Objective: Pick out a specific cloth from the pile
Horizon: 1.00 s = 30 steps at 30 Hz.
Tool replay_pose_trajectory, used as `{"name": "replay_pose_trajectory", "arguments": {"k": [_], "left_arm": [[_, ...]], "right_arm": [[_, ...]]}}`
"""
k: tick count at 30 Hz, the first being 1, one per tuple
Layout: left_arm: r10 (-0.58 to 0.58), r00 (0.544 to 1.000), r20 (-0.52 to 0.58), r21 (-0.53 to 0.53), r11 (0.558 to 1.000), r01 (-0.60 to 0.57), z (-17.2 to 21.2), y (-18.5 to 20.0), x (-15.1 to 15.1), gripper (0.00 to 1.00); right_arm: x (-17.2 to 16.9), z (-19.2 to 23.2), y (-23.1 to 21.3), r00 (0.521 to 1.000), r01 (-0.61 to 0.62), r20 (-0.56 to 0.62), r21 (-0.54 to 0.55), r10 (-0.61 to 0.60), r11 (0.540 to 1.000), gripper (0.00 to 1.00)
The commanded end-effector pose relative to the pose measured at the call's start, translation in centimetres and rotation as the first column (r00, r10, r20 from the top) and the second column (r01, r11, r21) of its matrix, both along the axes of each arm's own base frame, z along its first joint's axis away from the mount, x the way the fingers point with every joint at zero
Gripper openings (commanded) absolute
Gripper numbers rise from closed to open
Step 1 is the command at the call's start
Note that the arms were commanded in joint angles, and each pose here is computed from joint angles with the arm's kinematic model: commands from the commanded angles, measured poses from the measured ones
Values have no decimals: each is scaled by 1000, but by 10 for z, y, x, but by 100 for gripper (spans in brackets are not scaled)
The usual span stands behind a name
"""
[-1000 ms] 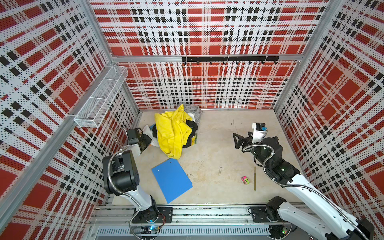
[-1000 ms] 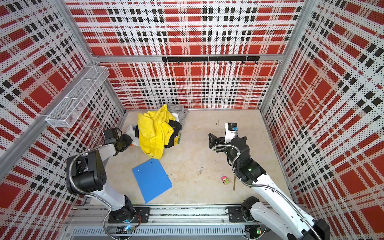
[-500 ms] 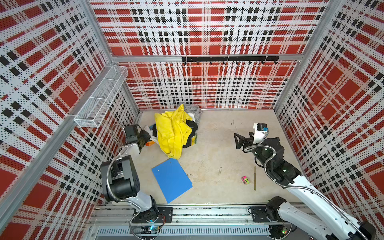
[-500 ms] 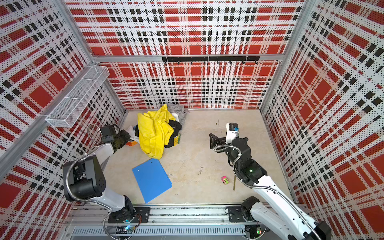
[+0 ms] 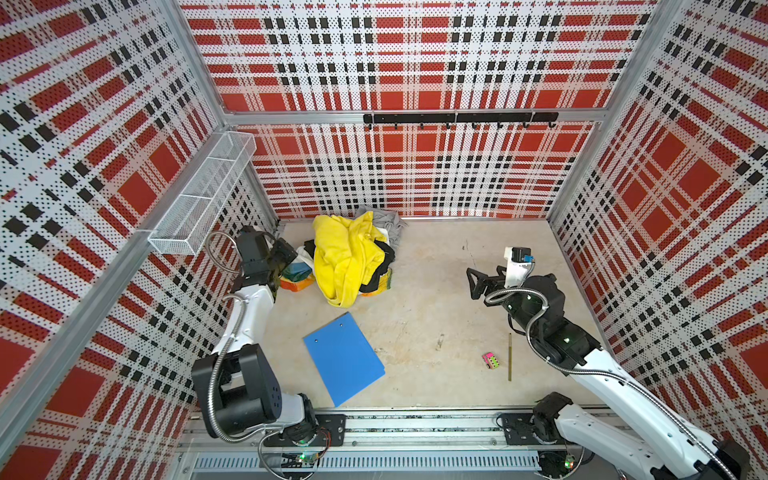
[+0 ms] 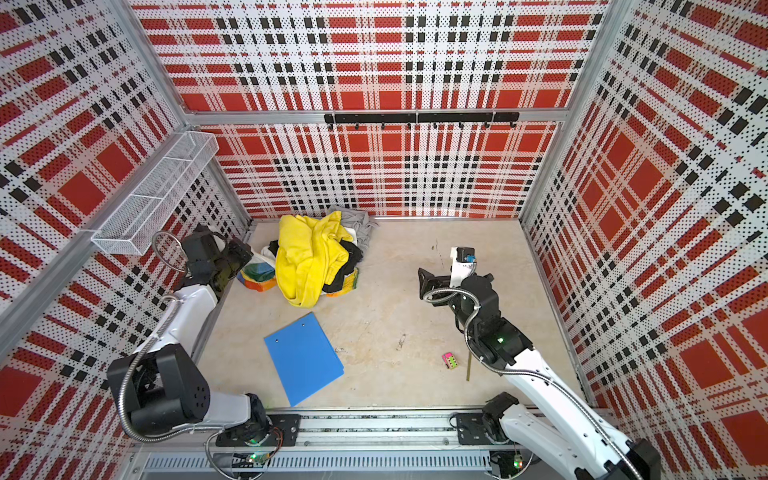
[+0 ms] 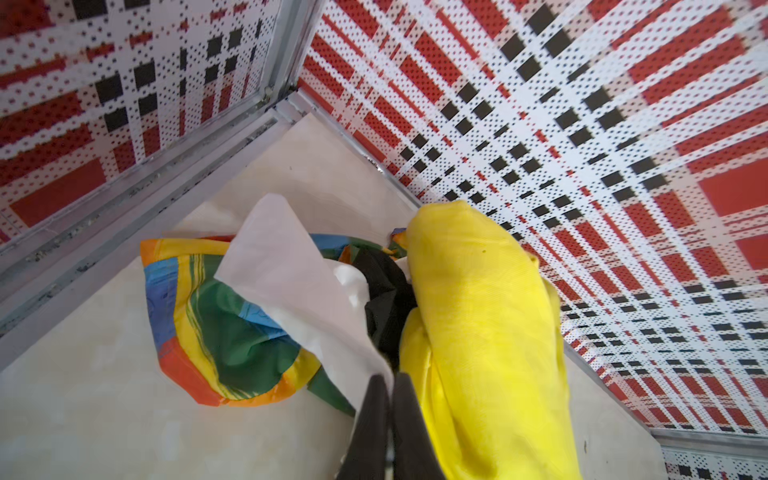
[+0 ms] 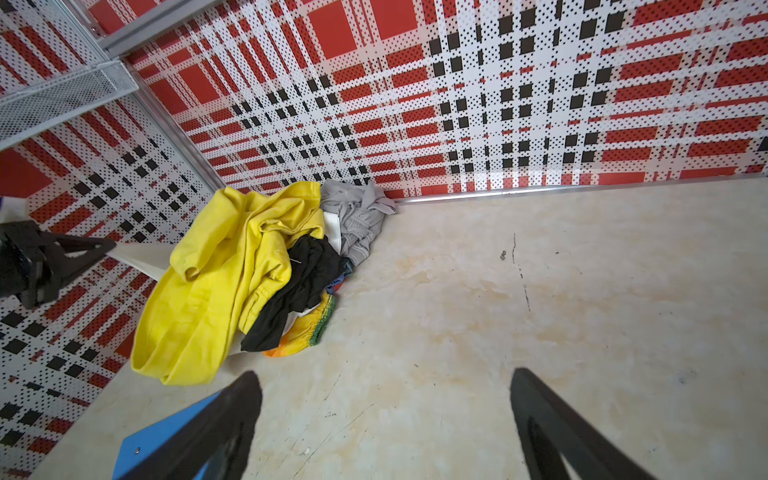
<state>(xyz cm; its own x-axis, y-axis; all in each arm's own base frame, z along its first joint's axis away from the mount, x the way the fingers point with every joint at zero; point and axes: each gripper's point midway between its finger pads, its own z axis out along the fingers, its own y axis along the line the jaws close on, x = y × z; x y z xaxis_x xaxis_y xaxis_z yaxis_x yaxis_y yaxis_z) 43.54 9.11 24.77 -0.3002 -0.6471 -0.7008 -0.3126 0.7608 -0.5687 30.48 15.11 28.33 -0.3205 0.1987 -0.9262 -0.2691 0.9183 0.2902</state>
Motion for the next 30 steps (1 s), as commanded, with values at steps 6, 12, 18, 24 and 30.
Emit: {"name": "replay_pose_trajectory", "arguments": {"k": [6, 12, 18, 24, 30], "left_arm": [[-18, 970, 244, 63, 998, 3, 115, -7, -4, 0], [-38, 960, 278, 62, 998, 22, 134, -13, -3, 0], [-58, 957, 283, 72, 997, 39, 139, -18, 3, 0], [-40, 986, 159, 71, 997, 29, 84, -10, 12, 0], [-41, 999, 15, 31, 999, 40, 12, -3, 19, 0]], "right_arm": [[9, -19, 16, 998, -38, -53, 7, 39, 999, 100], [12, -31, 23, 995, -53, -87, -2, 52, 999, 100], [14, -38, 27, 992, -64, -107, -12, 62, 998, 100], [14, -46, 34, 988, -84, -132, -15, 81, 996, 100], [15, -48, 36, 987, -88, -136, -21, 85, 996, 100]]}}
